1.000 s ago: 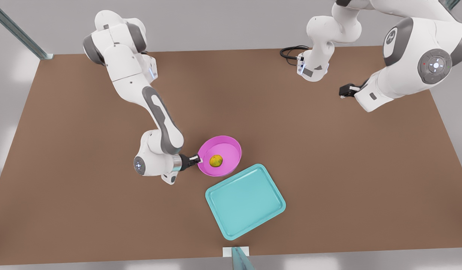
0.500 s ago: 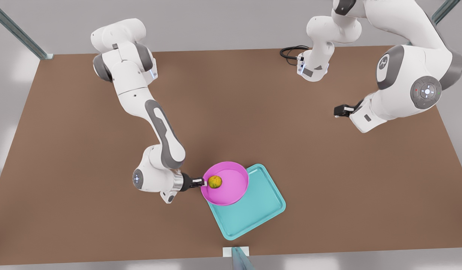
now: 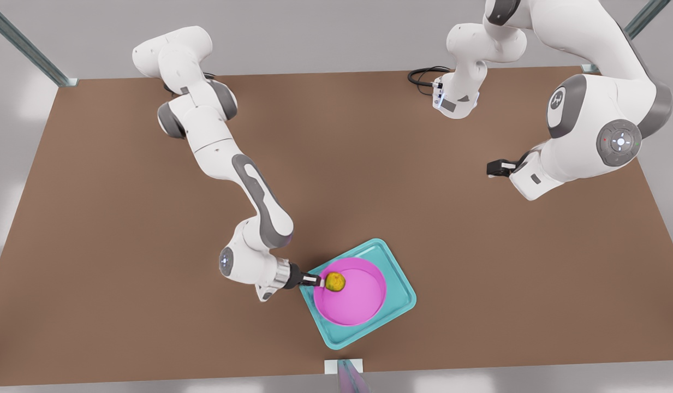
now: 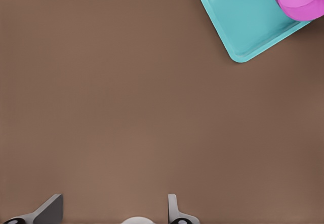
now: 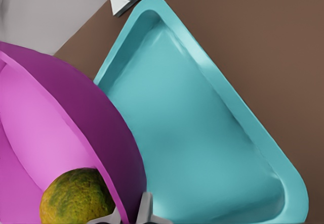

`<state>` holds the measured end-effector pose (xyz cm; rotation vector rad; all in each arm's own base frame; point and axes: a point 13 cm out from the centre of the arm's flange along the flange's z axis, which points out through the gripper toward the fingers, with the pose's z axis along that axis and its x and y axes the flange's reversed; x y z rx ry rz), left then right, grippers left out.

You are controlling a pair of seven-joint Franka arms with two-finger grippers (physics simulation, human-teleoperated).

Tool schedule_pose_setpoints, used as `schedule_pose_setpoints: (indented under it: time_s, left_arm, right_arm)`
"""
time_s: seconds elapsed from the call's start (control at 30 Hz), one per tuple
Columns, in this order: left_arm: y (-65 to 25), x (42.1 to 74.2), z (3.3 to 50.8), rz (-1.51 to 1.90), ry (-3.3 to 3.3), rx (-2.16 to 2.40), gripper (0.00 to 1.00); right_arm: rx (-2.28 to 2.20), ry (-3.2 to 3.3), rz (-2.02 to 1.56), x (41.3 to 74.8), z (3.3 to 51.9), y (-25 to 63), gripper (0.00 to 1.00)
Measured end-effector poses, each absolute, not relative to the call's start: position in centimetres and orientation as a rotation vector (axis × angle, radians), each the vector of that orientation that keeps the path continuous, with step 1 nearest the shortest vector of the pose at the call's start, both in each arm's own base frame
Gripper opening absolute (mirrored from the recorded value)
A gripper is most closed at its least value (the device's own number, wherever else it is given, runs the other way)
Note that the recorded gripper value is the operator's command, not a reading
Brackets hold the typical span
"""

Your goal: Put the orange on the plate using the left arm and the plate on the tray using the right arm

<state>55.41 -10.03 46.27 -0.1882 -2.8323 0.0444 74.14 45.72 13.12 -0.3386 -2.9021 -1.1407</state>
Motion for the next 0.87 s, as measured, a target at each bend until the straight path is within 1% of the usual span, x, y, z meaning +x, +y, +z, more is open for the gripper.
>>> schedule_pose_setpoints:
  time_s: [0.1, 0.13, 0.17, 0.3, 0.33, 0.37, 0.4, 0.43, 0.47, 0.5, 0.53, 0.57, 0.6, 0.67, 0.7, 0.73, 0.77, 0.87]
  left_arm:
    - [-10.0, 55.5, 46.2, 0.042, -2.832, -0.186, 1.0]
    - [-10.0, 55.5, 46.2, 0.042, -2.832, -0.185, 1.0]
    - [-10.0, 55.5, 46.2, 0.041, -2.833, -0.184, 1.0]
    - [-10.0, 55.5, 46.0, 0.039, -2.831, -0.181, 1.0]
    - [-10.0, 55.5, 46.0, 0.039, -2.831, -0.18, 1.0]
    - [-10.0, 55.5, 46.0, 0.039, -2.83, -0.18, 1.0]
    - [-10.0, 55.5, 46.0, 0.039, -2.83, -0.179, 1.0]
    - [-10.0, 55.5, 46.1, 0.039, -2.832, -0.179, 1.0]
    - [-10.0, 55.4, 46.3, 0.04, -2.833, -0.178, 1.0]
    - [-10.0, 55.4, 46.5, 0.043, -2.837, -0.178, 1.0]
    - [-10.1, 55.3, 47.0, 0.048, -2.846, -0.18, 1.0]
    - [-10.1, 55.5, 48.0, 0.052, -2.867, -0.183, 1.0]
    - [-9.9, 55.7, 48.6, 0.054, -2.882, -0.179, 1.0]
    - [-9.3, 55.9, 49.1, 0.051, -2.895, -0.164, 1.0]
    - [-9.1, 55.7, 49.3, 0.05, -2.9, -0.159, 1.0]
    - [-8.8, 54.8, 49.4, 0.051, -2.899, -0.154, 1.0]
    - [-8.4, 53.9, 49.3, 0.052, -2.899, -0.148, 1.0]
    - [-7.9, 53.3, 48.8, 0.049, -2.901, -0.139, 1.0]
  right_arm:
    - [-0.423, -2.884, -1.137, 74.3, 12.2, 45.9, 0.21]
    - [-0.447, -2.88, -1.134, 74.4, 12.1, 45.8, 0.97]
    - [-0.469, -2.877, -1.128, 74.5, 12.1, 45.8, 1.0]
    - [-0.559, -2.873, -1.086, 74.8, 12.7, 45.5, 1.0]
    - [-0.579, -2.868, -1.092, 74.9, 13.8, 45.5, 1.0]
    - [-0.594, -2.866, -1.113, 75.2, 16.3, 45.5, 1.0]
    - [-0.619, -2.862, -1.139, 75.5, 20.0, 44.7, 1.0]
    - [-0.673, -2.847, -1.138, 75.5, 23.6, 41.8, 1.0]
    - [-0.74, -2.829, -1.086, 75.1, 26.1, 36.5, 1.0]
    - [-0.74, -2.857, -0.975, 74.2, 28.2, 31.1, 1.0]
    - [-0.686, -2.928, -0.802, 73.0, 30.1, 25.8, 1.0]
    - [-0.617, -3.017, -0.614, 71.8, 33.0, 20.1, 1.0]
    - [-0.583, -3.091, -0.446, 70.8, 36.6, 13.8, 1.0]
    - [-0.564, -3.178, -0.205, 67.0, 44.6, 3.7, 1.0]
    - [-0.548, -3.196, -0.123, 64.8, 47.6, 0.7, 1.0]
    - [-0.519, -3.202, -0.059, 62.9, 49.7, -1.1, 1.0]
    - [-0.483, -3.194, -0.007, 61.4, 50.9, -2.2, 1.0]
    - [-0.365, -3.135, 0.092, 58.6, 51.3, -3.3, 1.0]
